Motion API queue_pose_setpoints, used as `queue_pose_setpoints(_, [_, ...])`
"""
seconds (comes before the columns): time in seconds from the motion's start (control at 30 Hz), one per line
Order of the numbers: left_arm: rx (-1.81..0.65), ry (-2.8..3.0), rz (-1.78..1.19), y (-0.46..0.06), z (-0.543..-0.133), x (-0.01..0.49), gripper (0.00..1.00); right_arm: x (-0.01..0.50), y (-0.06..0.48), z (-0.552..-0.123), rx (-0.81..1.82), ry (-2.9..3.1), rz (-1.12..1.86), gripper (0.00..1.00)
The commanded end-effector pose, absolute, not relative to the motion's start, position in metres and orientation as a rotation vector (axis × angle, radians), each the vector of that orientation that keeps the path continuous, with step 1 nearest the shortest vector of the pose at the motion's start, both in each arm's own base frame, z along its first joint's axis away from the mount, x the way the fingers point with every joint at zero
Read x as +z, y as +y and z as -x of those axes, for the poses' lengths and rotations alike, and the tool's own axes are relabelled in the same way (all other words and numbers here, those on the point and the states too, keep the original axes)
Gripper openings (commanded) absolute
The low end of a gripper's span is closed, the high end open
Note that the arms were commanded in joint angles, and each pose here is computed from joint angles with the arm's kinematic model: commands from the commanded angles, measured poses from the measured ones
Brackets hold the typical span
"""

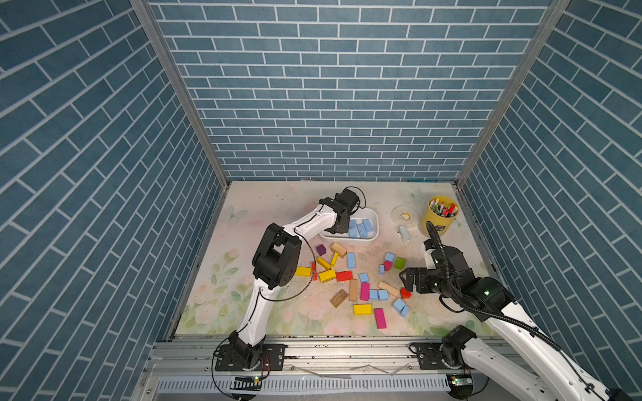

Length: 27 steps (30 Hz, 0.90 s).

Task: Pick out the blue building blocks
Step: Place the building block in the storage box.

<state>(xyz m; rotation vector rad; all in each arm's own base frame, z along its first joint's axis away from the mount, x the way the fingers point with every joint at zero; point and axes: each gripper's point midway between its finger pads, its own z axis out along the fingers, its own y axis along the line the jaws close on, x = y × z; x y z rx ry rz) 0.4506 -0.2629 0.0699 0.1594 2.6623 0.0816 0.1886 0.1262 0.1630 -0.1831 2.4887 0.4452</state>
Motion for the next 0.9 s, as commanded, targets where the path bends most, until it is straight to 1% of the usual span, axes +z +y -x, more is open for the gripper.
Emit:
queue_pose_setpoints(0.0, [0.058,2.646,-0.064,-0.259,-0.464,0.072,0.16,0.175,0.144,-0.191,0.547,2.424,0.287,0.99])
queue_pose_setpoints(0.17, [0.064,2.637,-0.024,-0.256,-0.472,0.068,0.19,0.179,0.152,-0.189,0.614,2.389,0.315,0.99])
queue_pose_setpoints(0.23, [0.069,2.634,-0.012,-0.256,-0.476,0.066,0.2,0.178,0.152,-0.188,0.617,2.391,0.318,0.99])
queue_pose_setpoints(0.37, [0.056,2.637,0.012,-0.258,-0.481,0.063,0.25,0.175,0.15,-0.186,0.61,2.396,0.316,0.99])
queue_pose_setpoints(0.53, [0.058,2.641,0.023,-0.258,-0.484,0.059,0.27,0.175,0.148,-0.185,0.602,2.396,0.312,0.99])
queue_pose_setpoints(0.73, [0.058,2.656,0.032,-0.256,-0.486,0.052,0.38,0.171,0.146,-0.185,0.584,2.409,0.308,0.99])
queue_pose_setpoints(0.87, [0.054,2.658,0.034,-0.256,-0.486,0.051,0.5,0.169,0.145,-0.184,0.574,2.419,0.308,0.99])
